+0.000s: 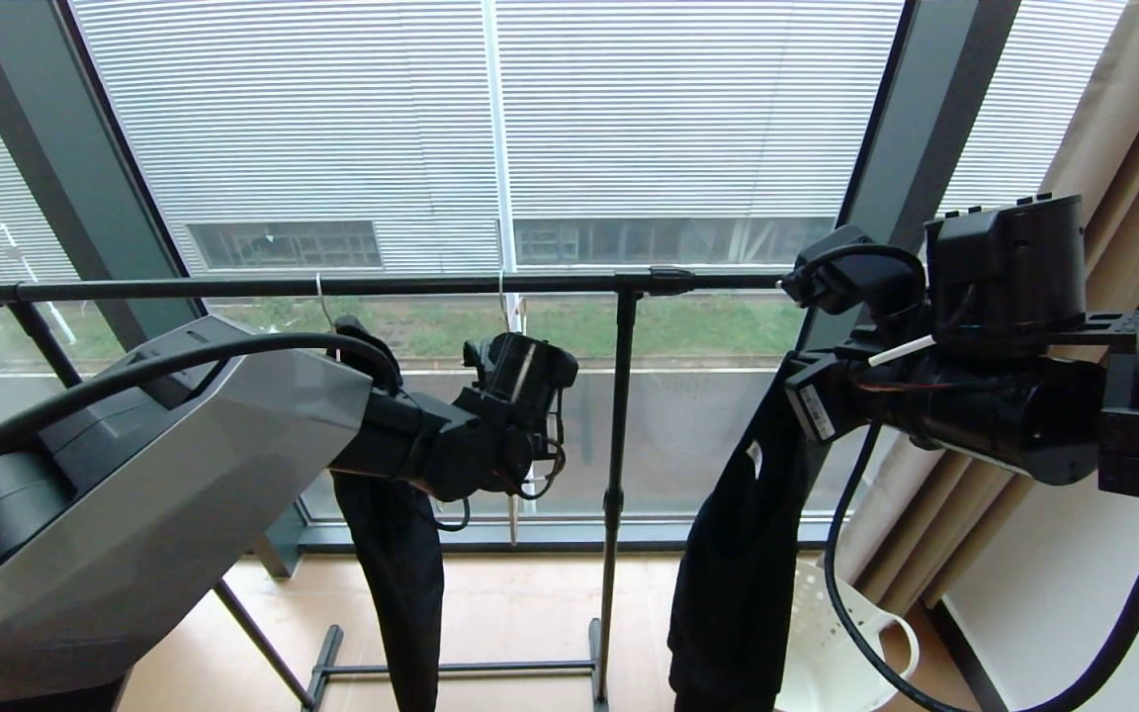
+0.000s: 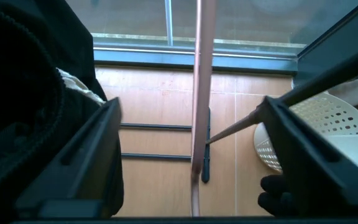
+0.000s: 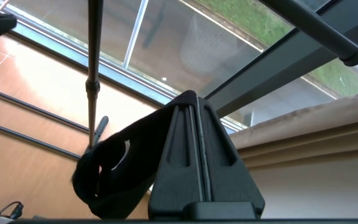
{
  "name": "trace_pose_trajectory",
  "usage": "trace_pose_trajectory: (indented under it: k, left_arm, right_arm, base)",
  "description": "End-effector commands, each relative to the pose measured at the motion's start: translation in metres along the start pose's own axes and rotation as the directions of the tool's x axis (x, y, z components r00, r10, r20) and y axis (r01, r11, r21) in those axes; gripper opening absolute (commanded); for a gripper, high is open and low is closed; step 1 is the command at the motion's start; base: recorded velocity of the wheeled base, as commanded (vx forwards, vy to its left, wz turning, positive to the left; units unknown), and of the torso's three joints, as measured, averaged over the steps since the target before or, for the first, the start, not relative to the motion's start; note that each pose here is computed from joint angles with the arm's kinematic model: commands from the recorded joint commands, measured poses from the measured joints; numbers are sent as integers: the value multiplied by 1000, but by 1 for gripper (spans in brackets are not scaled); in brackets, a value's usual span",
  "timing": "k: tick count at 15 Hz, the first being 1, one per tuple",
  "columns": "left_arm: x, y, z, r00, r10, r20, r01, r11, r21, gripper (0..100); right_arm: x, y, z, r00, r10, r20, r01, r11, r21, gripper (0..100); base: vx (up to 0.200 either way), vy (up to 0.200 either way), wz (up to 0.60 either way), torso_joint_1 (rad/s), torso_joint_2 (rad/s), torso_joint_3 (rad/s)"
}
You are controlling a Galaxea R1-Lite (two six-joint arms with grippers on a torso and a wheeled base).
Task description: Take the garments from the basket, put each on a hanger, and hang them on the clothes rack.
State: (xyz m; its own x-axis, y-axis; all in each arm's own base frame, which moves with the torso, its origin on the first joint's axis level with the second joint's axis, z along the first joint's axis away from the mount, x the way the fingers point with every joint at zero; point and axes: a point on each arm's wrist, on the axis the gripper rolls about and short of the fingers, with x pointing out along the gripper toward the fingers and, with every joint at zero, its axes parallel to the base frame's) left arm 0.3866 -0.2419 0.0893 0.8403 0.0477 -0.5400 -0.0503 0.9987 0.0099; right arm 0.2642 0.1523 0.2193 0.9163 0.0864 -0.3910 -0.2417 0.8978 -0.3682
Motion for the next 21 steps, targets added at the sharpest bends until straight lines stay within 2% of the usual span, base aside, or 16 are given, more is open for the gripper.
trace_pose_trajectory:
  k: [1,7,10,12,17,21]
  left_arm:
    - [2,1,1,1000,5,-2,-5,1000,-1,0]
    - [-12,4,15,1000,-7,30,8,1000,-21,0]
    - [-34,10,34,997,-24,75,28,999,-47,0]
    - [-55,18,41,995,-35,94,38,999,-38,0]
    - [-113,35,33,993,-83,86,82,997,8,0]
    - [-141,46,23,991,-106,78,104,994,30,0]
  right_arm:
    - [1,1,0,1000,1,-2,-1,1000,-1,0]
    - [4,2,-2,1000,1,-12,-2,1000,-6,0]
    - [4,3,-2,1000,2,-10,-3,1000,-6,0]
    - [4,3,-2,1000,2,-10,-3,1000,-6,0]
    - [5,3,-2,1000,3,-13,-3,1000,-7,0]
    - [7,5,-3,1000,6,-20,-6,1000,-11,0]
  base:
    - [0,0,0,0,0,0]
    - [0,0,0,0,0,0]
    - [0,0,0,0,0,0]
    - [0,0,0,0,0,0]
    - [0,0,0,0,0,0]
    - [0,0,0,0,0,0]
